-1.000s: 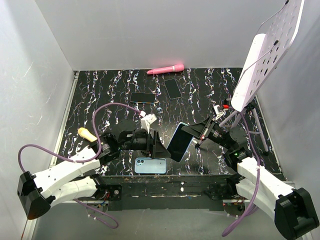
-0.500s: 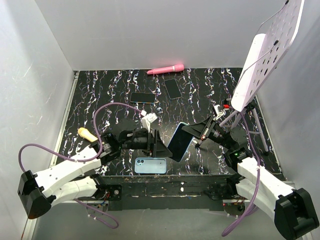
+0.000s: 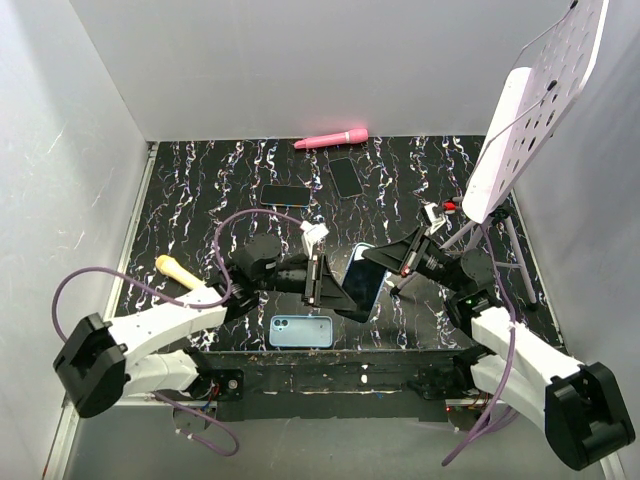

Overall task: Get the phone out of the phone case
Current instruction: Remove the phone case from the phone.

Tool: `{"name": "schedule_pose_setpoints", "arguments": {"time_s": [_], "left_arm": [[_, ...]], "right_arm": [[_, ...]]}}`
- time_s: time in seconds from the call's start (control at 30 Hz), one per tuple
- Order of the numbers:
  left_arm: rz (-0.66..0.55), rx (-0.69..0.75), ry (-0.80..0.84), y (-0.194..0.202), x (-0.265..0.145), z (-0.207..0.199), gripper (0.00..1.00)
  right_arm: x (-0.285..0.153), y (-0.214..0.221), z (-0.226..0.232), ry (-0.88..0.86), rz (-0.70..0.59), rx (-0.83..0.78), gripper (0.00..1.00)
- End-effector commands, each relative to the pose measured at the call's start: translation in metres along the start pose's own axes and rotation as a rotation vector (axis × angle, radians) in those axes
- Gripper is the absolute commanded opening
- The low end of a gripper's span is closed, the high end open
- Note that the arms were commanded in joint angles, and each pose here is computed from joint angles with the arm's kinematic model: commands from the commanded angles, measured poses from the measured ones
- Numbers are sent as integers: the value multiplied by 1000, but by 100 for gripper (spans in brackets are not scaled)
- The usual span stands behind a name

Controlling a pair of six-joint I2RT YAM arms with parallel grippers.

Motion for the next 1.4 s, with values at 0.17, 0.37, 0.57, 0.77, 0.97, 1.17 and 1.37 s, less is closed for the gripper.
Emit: {"name": "schedule_pose_setpoints", "arguments": {"time_s": [0.17, 0.37, 0.57, 0.77, 0.97, 1.17, 1.37], "left_arm": [[-70, 20, 192, -35, 14, 1, 24], [-118, -26, 155, -46, 15, 19, 1], [-212, -16, 60, -49, 3, 23, 0], [-325, -47, -13, -46, -19, 23, 0], [-471, -101, -34, -44, -35, 19, 0], [-607, -188, -18, -47, -46, 14, 0], [-685, -215, 9, -51, -53, 9, 0]], "right_arm": [[9, 7, 36, -163, 236, -132, 1], [12, 10, 32, -93, 300, -131, 1], [14, 5, 29, 53, 278, -144, 22], [13, 2, 39, 77, 240, -187, 82], [10, 4, 25, 104, 202, -143, 86], [3, 13, 2, 82, 164, -83, 79], [3, 19, -16, 123, 106, -3, 60]]}}
Point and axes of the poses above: each gripper's point midway between its finger pads, its own x axis out along the fingers, its own z axis along the line the jaws close on, y = z × x, the point moved 8 cm from there along -x, back along the fingers, and after that the axes turned 10 degrees about x, right-handed, at the moved point
